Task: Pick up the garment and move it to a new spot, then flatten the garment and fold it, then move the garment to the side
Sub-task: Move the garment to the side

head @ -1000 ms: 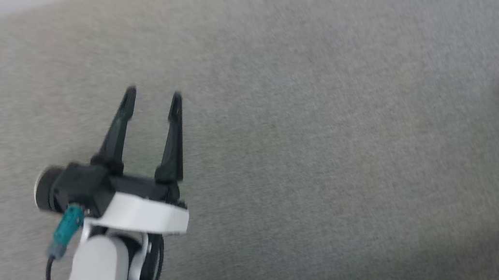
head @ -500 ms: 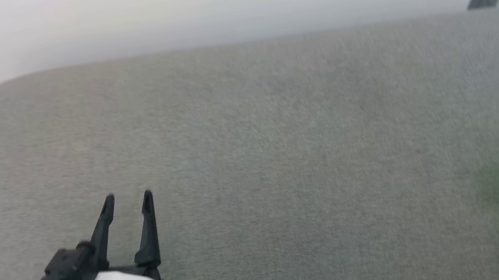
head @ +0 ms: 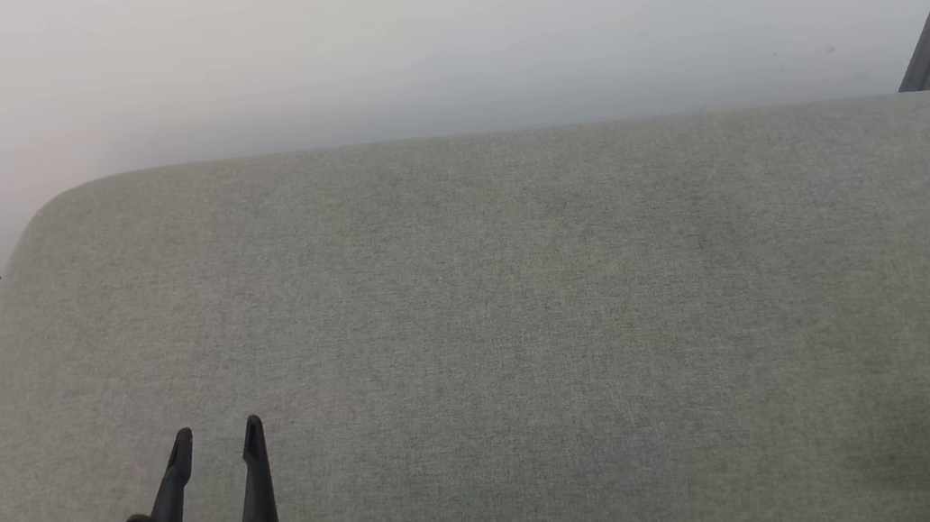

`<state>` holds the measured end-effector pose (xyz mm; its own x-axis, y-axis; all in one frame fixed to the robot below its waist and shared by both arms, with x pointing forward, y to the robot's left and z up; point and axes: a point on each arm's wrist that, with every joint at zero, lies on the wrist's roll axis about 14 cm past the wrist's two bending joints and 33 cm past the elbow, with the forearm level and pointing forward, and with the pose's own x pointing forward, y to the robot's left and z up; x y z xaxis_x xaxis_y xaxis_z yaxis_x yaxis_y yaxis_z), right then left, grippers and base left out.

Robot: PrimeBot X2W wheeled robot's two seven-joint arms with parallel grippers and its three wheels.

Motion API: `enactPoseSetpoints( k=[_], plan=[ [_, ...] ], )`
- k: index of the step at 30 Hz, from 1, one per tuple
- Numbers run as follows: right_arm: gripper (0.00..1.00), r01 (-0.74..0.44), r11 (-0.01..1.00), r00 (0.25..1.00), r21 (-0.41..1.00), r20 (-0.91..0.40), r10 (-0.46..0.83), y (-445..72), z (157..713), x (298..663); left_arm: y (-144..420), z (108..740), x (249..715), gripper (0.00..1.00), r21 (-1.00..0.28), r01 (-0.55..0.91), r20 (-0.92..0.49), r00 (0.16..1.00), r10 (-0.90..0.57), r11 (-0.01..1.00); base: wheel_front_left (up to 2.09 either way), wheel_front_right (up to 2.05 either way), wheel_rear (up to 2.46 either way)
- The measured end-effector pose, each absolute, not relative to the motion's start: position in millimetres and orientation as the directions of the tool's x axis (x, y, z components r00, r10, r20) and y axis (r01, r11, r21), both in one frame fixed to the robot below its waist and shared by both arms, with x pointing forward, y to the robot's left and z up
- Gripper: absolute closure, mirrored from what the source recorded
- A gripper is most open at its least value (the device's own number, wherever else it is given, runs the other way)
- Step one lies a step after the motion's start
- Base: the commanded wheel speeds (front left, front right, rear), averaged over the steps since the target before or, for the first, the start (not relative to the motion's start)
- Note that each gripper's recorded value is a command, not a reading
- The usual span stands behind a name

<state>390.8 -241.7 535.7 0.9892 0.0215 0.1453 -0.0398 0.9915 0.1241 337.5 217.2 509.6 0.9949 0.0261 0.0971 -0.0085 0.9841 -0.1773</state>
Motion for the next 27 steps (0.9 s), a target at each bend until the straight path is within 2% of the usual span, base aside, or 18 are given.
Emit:
enactPoseSetpoints(
  k=[11, 27],
  plan=[
    [0.00, -0.024, 0.993, 0.987, 0.116, 0.161, 0.005, -242.7, 546.0, 367.4, 224.1, 511.6, 317.5, 0.00, -0.155, -0.027, 0.104, 0.994, 0.044, 0.988, 0.00, 0.00, 0.00],
    [0.00, -0.017, 0.994, 0.985, 0.108, 0.173, -0.002, -242.5, 556.9, 362.1, 222.9, 512.9, 310.4, 0.00, -0.153, -0.037, 0.109, 0.993, 0.054, 0.988, 0.00, 0.00, 0.00]
  ],
)
